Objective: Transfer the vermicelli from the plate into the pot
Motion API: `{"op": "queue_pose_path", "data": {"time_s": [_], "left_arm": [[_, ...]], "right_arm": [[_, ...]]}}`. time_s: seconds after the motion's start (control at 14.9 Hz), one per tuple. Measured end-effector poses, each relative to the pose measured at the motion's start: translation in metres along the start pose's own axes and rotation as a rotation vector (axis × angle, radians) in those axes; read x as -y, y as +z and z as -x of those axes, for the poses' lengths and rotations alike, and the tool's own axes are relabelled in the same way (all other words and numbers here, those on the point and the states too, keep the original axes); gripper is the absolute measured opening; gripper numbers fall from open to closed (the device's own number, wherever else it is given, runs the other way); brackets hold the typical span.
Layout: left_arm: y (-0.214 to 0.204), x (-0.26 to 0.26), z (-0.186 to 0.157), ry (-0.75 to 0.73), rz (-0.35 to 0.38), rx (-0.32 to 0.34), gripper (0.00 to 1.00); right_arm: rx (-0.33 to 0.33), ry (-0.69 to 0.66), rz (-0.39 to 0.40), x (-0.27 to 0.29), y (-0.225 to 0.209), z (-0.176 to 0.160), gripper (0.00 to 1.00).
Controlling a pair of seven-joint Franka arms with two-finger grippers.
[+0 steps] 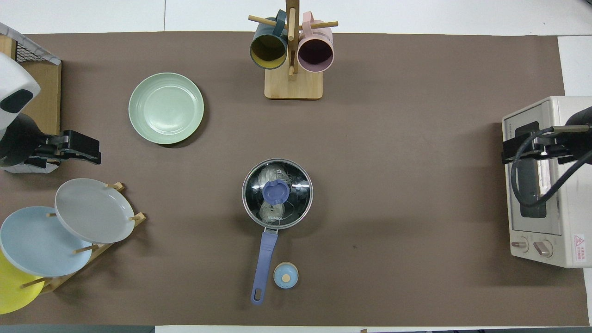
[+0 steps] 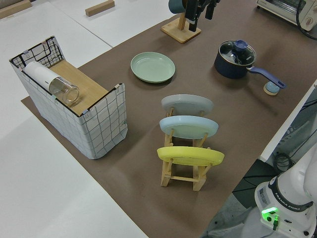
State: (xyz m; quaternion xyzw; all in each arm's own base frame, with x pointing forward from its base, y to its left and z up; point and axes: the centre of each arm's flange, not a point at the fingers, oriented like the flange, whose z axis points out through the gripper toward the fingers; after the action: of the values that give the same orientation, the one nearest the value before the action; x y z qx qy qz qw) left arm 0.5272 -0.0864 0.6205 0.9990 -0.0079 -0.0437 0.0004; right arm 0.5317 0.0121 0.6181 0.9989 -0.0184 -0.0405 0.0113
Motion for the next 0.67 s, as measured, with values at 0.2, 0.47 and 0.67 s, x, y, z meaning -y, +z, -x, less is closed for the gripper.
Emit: {"op": "queue_pose_path", "data": {"time_s": [0.2, 0.47, 0.67], "left_arm": [[0.0, 0.0, 0.0, 0.0, 0.0, 0.0, 1.0], [0.0, 0.0, 0.0, 0.0, 0.0, 0.0, 1.0], [0.0, 0.0, 0.0, 0.0, 0.0, 0.0, 1.0]], "right_arm": [[-0.01, -0.014, -0.001, 0.007, -0.005, 0.004, 1.0], [-0.04, -0.033, -0.004, 0.015, -0.022, 0.017, 1.0], [-0.056, -0.046, -0.005, 0.02, -0.032, 0.027, 1.0]]}}
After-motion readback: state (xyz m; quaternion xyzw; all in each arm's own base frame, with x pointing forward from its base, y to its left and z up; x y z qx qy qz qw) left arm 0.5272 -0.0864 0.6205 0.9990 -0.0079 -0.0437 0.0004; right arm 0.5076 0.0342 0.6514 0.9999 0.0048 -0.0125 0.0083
